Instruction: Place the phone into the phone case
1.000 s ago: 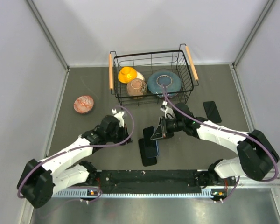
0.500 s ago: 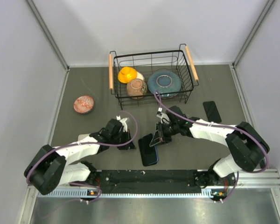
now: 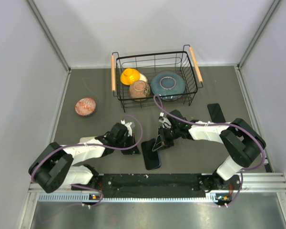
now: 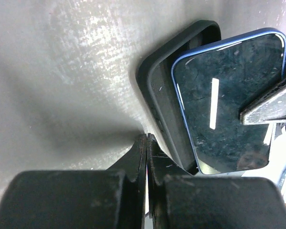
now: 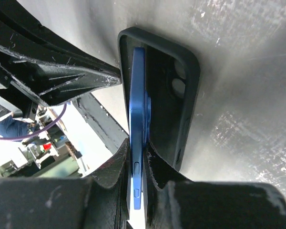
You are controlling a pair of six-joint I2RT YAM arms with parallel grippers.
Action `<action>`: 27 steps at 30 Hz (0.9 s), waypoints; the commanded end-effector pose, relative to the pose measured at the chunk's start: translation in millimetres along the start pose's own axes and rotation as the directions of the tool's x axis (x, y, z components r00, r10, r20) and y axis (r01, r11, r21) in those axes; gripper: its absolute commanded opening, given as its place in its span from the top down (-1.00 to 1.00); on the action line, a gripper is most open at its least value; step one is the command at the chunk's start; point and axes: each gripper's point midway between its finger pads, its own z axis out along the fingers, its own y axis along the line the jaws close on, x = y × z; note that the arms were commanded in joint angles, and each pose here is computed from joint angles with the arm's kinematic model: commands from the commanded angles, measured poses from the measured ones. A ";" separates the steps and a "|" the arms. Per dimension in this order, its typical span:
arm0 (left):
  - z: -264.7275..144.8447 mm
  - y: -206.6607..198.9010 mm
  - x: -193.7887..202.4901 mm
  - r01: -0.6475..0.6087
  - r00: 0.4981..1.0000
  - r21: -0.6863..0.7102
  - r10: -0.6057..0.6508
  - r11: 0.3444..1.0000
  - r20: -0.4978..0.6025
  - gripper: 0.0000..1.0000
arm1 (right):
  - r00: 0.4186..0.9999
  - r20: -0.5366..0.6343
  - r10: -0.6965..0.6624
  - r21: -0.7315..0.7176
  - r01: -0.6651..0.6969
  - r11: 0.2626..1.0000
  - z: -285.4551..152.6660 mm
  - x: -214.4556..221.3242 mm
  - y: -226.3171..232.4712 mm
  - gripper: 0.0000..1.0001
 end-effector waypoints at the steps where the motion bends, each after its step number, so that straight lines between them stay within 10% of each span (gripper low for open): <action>1: 5.9 -5.9 -1.4 -0.006 1.000 0.027 0.005 1.000 0.006 1.00 | 0.998 0.024 -0.057 -0.055 0.059 0.997 6.2 -11.1 12.6 1.00; 27: 20.5 -10.4 2.1 -0.025 0.998 0.002 0.025 1.000 -0.053 1.00 | 0.991 -0.058 -0.120 -0.016 0.119 0.993 32.2 0.7 -15.0 1.00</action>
